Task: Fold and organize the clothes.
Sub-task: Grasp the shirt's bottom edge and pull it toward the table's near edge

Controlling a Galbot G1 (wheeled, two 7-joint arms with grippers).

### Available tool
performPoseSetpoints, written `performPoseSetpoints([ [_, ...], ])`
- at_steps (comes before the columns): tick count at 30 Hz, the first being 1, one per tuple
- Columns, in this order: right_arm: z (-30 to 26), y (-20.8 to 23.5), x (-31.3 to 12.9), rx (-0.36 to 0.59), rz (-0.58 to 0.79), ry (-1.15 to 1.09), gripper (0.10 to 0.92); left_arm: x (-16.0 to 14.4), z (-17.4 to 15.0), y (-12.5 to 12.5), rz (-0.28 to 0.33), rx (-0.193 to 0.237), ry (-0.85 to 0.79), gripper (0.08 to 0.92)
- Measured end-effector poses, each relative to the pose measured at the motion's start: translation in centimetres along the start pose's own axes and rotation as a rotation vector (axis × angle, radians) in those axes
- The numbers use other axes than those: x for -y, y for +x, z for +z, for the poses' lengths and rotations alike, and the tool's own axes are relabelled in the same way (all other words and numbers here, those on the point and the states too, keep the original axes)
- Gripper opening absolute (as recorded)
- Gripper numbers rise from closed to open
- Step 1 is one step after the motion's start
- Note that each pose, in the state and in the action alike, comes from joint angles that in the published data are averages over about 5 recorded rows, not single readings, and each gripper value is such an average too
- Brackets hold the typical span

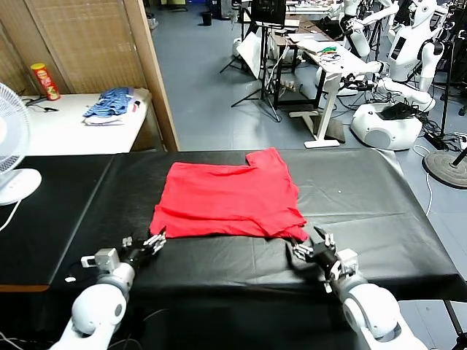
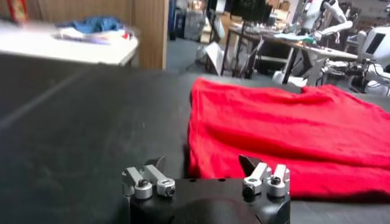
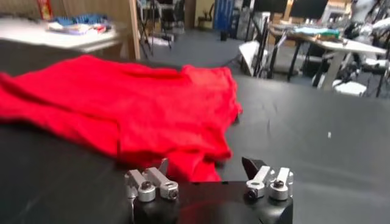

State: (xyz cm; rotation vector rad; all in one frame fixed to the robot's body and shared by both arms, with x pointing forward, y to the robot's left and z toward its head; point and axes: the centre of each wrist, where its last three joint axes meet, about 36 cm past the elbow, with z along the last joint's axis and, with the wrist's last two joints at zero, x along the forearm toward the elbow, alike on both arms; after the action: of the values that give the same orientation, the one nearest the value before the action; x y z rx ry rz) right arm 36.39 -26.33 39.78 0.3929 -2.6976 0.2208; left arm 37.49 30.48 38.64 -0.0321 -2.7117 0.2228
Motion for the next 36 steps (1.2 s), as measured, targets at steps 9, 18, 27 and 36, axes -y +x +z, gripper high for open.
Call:
performPoseSetpoints([
  [9,-1.0,0.7,0.4,-0.043,0.026,-0.043,0.122,-0.5,0.7,-0.1,-0.007,-0.022,0.002,0.249],
  [18,-2.4,4.1,0.5,-0.173,0.035,-0.084,0.122,-0.5,0.3,2.2,-0.069,-0.036,-0.171,0.127],
  [27,-1.7,7.7,-0.4,-0.223,0.026,-0.103,0.184,0.1,0.0,7.1,-0.035,-0.063,-0.260,0.127],
  [36,-3.7,10.9,-0.6,-0.221,0.016,-0.075,0.655,0.9,-0.3,10.0,-0.069,-0.122,-0.289,0.337],
])
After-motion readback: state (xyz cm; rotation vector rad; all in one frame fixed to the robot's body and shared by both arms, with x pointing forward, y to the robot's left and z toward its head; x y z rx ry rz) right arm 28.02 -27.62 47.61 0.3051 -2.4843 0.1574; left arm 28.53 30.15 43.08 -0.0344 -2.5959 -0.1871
